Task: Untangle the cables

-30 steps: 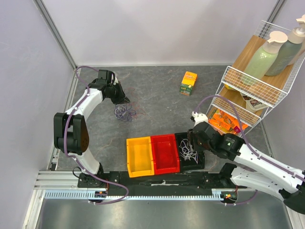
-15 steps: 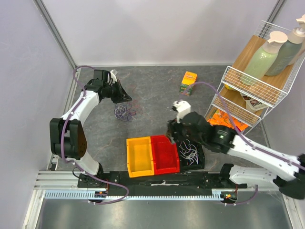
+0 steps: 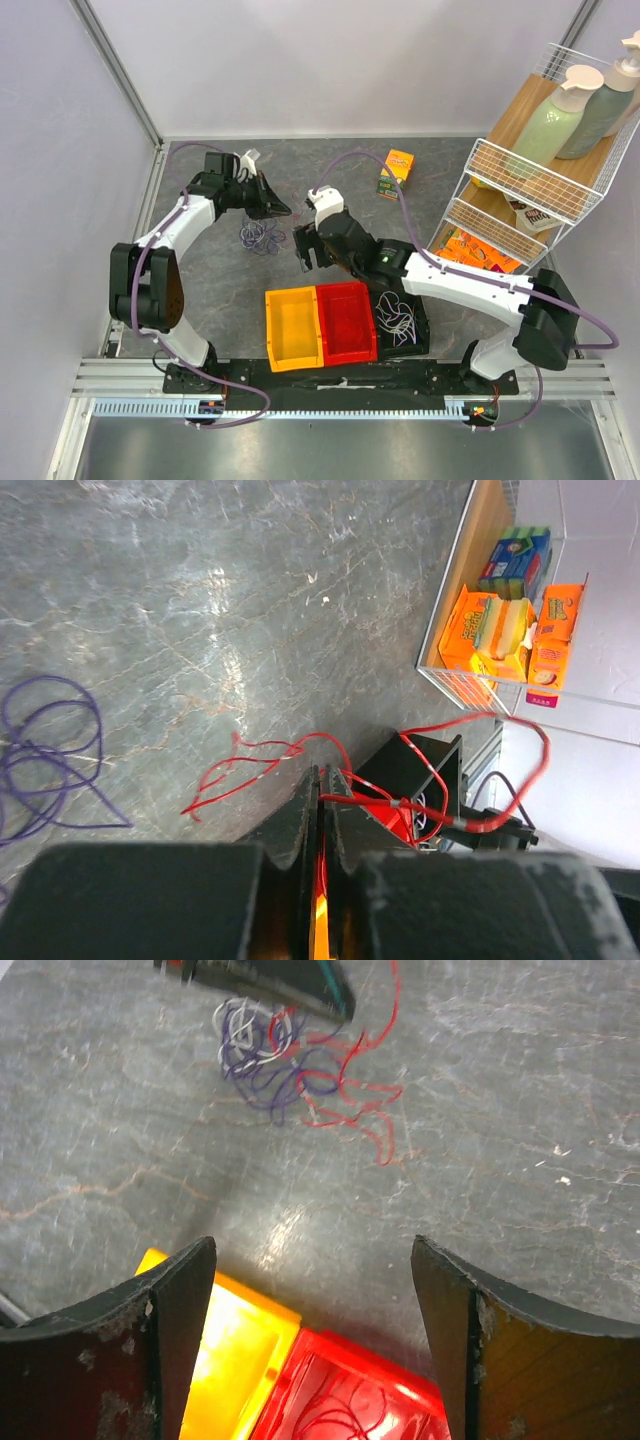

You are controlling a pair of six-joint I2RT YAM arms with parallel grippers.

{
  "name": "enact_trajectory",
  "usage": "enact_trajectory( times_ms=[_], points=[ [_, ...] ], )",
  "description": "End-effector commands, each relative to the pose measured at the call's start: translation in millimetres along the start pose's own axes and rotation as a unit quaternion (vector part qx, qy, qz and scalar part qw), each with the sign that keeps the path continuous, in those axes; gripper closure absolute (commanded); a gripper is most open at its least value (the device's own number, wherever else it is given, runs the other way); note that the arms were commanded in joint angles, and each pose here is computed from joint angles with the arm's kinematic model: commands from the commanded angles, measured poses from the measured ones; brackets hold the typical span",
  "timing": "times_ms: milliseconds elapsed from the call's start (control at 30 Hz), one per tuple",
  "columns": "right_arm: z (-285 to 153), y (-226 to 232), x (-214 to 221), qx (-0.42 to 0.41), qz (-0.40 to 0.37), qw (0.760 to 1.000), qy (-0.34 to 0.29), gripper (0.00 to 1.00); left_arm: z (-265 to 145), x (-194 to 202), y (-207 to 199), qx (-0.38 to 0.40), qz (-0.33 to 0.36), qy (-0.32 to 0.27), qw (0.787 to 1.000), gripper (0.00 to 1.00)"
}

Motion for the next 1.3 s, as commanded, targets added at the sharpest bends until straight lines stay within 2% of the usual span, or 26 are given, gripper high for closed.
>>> enact_trajectory(
  times_ms=[0,100,133,267,300,433,533,667,833,1033,1267],
  points=[
    [19.2,-20.4,-21.3,0.007,0.051,0.998,-0.03,0.14,21.9,-1.9,-6.0,0.015,0.009,0.013,1.0,0.87],
    [30.3,-36.7,-12.7,-0.004,0.082,0.997,-0.011,0.14,31.9,-1.0,-5.4,0.007,0.012,0.025,1.0,0.73],
    [33.3,-39.1,-11.7,-0.006,0.086,0.996,-0.009,0.14,35.1,0.8,-5.9,0.004,0.014,0.031,0.999,0.71],
    [38.4,-43.7,-14.4,-0.003,0.07,0.998,-0.007,0.14,35.3,1.7,-6.3,-0.004,0.014,0.043,0.999,0.55],
    [40.4,-44.1,-15.7,-0.007,0.057,0.998,-0.006,0.14,31.1,-0.4,-5.8,-0.012,0.019,0.038,0.999,0.53],
    [53.3,-51.2,-20.1,-0.007,-0.033,0.999,0.021,0.13,0.6,-11.6,-3.9,-0.033,0.027,-0.01,0.999,0.5],
    [71.1,-54.4,-19.2,-0.007,-0.102,0.994,0.044,0.13,-29.9,-26.8,2.9,-0.064,0.026,-0.072,0.995,0.5],
    [107.6,-55.5,-1.1,-0.04,-0.206,0.973,0.1,0.12,-51.4,-31.6,16.9,-0.077,-0.001,-0.113,0.991,0.5],
    [142.5,-62.1,14.1,-0.045,-0.289,0.946,0.141,0.14,-56.5,-32.9,18.6,-0.071,-0.012,-0.119,0.99,0.5],
    [159.3,-67.9,15.6,-0.05,-0.363,0.919,0.144,0.14,-60.2,-34.9,22.1,-0.055,-0.025,-0.117,0.991,0.5],
    [185.7,-76.6,25.5,-0.066,-0.382,0.908,0.156,0.13,-60.5,-35.4,21.8,-0.042,-0.03,-0.115,0.992,0.5]
  ],
)
Point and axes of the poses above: each gripper's point midway between its finger pads, its own z axis out along the fingers, its own y axis along the line the jaws close on, x = y × z, the point moved 6 cm from there along -z, back along the fingers, and after that the axes turned 1 degree about -z, right-handed, at the moved point
